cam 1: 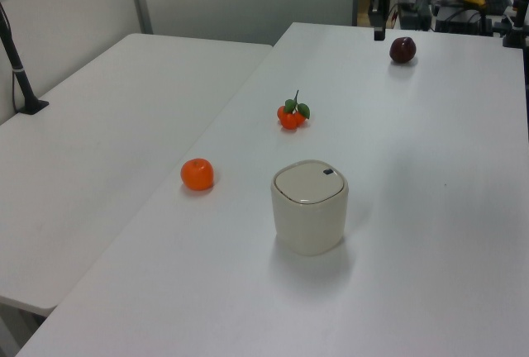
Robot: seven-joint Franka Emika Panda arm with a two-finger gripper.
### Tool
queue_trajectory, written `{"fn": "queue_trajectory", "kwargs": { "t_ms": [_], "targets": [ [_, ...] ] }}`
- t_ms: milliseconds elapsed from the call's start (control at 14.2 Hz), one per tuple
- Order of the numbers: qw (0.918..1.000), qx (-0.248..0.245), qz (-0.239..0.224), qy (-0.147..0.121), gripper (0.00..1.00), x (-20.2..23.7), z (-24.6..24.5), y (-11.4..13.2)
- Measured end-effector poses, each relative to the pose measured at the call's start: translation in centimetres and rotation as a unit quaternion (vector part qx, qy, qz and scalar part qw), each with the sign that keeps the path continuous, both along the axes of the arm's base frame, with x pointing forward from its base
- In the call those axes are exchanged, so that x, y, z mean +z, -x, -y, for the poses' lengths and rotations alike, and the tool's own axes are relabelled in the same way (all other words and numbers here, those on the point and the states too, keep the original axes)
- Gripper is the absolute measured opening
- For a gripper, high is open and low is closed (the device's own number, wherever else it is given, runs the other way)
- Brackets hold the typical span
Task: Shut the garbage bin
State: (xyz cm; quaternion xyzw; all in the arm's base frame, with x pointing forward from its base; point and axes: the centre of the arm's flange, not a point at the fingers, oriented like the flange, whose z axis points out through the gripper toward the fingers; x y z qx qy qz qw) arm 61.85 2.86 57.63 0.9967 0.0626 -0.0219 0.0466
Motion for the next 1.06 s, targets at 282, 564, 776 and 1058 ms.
{"fn": "queue_trajectory", "kwargs": {
  "t_ms": [282,564,776,1058],
  "targets": [
    [0.9999,-0.011,0.000,0.005,0.03,0.0,0.9,0.0],
    [0.9997,-0.021,0.010,0.004,0.40,1.3,2.1,0.5],
    [0.9993,-0.031,0.020,0.003,0.74,2.6,3.3,1.2],
    [0.9990,-0.038,0.023,0.003,1.00,3.0,4.2,1.5]
  ]
}}
